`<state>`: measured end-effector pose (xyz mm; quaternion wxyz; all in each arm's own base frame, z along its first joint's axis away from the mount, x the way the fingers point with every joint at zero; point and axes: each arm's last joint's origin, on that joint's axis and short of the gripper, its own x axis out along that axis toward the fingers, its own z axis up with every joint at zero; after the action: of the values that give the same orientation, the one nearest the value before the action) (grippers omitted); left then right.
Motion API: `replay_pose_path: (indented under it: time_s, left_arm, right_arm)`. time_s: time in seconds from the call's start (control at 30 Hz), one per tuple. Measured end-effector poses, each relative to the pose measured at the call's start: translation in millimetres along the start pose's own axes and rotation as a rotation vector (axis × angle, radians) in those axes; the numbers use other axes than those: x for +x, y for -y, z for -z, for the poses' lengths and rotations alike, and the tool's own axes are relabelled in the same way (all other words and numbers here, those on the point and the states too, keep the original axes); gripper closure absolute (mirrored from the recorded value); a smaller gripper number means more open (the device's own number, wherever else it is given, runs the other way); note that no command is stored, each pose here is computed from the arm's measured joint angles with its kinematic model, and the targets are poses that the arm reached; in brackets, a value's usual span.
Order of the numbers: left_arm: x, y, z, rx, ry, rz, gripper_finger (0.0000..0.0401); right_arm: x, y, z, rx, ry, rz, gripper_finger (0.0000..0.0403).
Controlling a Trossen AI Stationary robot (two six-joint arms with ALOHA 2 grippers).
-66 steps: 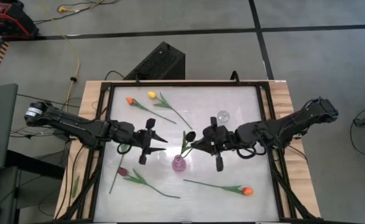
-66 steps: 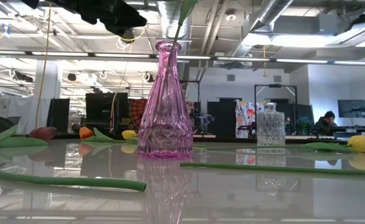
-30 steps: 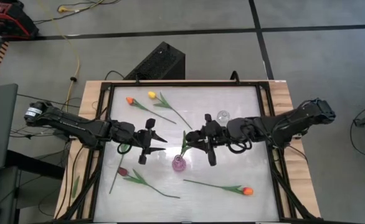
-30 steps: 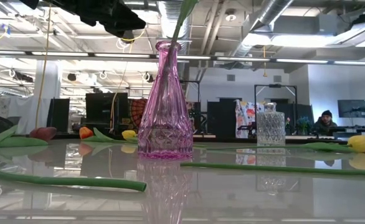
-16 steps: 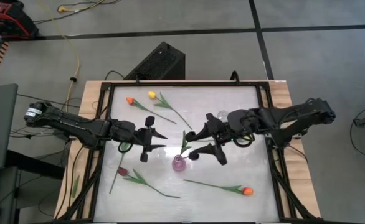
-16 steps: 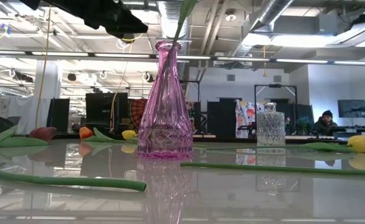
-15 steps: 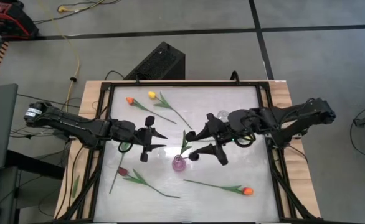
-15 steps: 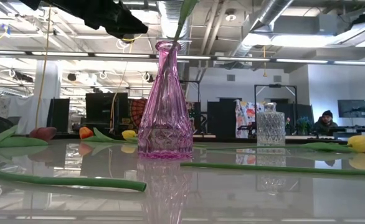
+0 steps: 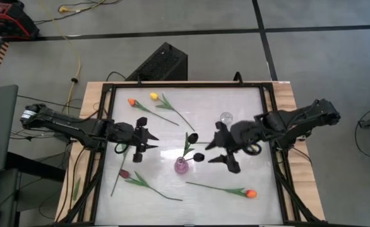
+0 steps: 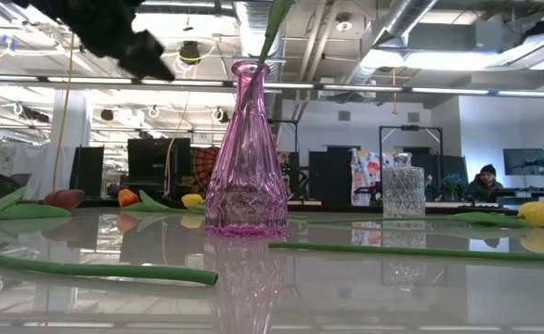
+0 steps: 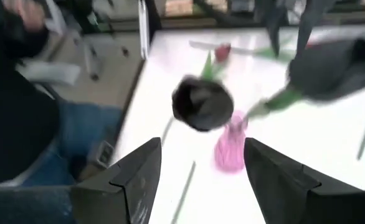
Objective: Sort flowers into vase by color
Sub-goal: Put the top red flower into the purple vase
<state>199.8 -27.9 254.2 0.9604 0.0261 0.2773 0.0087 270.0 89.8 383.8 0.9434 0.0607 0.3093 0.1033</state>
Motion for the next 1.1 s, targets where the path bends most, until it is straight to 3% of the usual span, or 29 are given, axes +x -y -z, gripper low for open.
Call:
replay_pose_path:
  time_s: [0.37,0.63,0.8,1.0,1.1]
  left_arm:
    - [-2,-5,34,-0.499,-0.310,-0.210,0.0274]
    - [-6,-2,50,-0.766,-0.526,-0.216,0.0274]
    - [-9,7,57,-0.881,-0.645,-0.192,0.0274]
    - [-17,13,69,-0.967,-0.783,-0.332,0.0274]
    - [-16,23,72,-0.968,-0.797,-0.349,0.0274]
  right_arm:
    - [23,-13,39,-0.055,-0.080,0.145,0.0147]
    - [41,-10,66,-0.077,-0.130,0.154,0.0147]
    - [51,-8,79,-0.062,-0.138,0.157,0.0147]
    - [58,-9,93,-0.054,-0.137,0.140,0.0147]
    - [61,-9,99,-0.059,-0.147,0.138,0.0147]
